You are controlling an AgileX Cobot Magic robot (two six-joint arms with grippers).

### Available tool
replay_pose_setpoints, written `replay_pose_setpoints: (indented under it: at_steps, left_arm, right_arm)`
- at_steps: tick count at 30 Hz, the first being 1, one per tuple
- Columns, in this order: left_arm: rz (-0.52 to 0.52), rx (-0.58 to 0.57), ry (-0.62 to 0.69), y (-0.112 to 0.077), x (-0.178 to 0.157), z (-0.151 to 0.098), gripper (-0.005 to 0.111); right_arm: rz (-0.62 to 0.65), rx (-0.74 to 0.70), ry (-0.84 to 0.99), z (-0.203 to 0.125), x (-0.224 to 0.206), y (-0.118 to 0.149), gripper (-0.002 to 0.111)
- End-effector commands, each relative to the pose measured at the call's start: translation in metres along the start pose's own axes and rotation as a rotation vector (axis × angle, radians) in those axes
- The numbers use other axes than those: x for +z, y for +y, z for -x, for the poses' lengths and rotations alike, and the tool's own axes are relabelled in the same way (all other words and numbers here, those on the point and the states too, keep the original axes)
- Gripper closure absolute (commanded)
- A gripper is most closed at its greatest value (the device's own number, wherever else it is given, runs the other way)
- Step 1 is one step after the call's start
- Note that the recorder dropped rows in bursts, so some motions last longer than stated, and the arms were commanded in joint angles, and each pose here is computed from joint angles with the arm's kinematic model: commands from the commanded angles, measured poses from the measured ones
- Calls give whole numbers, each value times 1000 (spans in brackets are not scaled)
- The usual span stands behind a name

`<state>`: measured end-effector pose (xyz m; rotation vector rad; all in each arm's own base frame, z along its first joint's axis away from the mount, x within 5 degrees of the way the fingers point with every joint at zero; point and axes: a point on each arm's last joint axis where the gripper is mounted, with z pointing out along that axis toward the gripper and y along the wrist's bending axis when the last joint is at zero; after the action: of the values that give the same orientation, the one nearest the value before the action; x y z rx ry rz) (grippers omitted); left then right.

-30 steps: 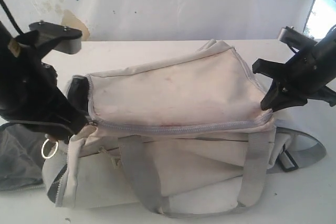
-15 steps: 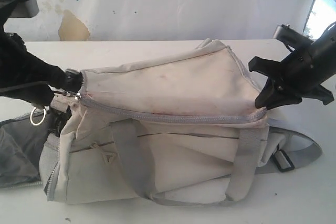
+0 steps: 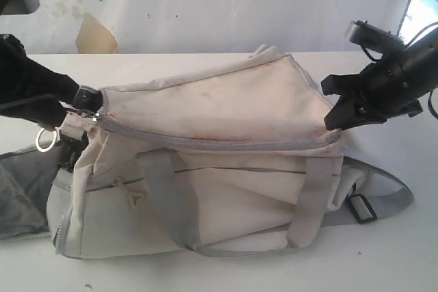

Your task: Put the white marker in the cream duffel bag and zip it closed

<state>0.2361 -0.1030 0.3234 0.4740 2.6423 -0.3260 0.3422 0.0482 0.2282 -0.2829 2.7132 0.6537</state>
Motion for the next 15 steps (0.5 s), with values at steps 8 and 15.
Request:
replay_pose_setpoints:
  at_steps: [8, 15]
  left_arm:
    - [0, 56, -130, 2, 1, 13, 107]
    - [-10, 46, -162, 1, 0, 16, 107]
  right_arm:
    - [-48, -100, -96, 6, -19, 1, 49]
    - [109, -251, -91, 5, -31, 39, 57]
